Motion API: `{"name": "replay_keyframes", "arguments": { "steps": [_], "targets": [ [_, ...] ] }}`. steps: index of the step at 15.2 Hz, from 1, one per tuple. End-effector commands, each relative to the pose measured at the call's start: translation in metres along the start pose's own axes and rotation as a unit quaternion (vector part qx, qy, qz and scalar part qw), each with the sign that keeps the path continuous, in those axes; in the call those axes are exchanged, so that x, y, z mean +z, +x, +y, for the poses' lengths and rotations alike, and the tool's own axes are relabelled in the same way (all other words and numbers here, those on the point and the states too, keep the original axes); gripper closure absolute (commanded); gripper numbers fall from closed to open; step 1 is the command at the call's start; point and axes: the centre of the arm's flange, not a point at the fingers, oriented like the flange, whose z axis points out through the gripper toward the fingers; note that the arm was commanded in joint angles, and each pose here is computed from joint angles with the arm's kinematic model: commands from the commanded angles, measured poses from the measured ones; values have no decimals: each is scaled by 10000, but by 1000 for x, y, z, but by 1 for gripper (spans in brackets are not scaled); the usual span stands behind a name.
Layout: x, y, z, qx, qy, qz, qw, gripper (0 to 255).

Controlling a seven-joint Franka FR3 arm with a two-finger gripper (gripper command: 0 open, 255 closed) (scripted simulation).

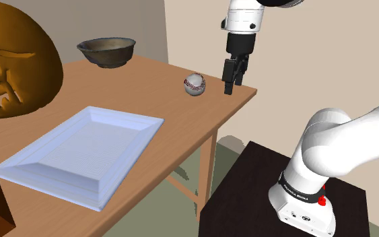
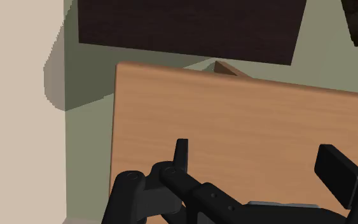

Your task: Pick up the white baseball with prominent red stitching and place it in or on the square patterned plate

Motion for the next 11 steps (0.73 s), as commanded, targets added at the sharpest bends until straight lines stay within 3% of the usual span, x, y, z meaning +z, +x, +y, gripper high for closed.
{"name": "replay_keyframes", "arguments": {
  "steps": [1,11],
  "targets": [
    [0,0,0,0,0,0,10000,0],
    [-56,70,-73,-716,-95,501,9961,0]
  ]
}}
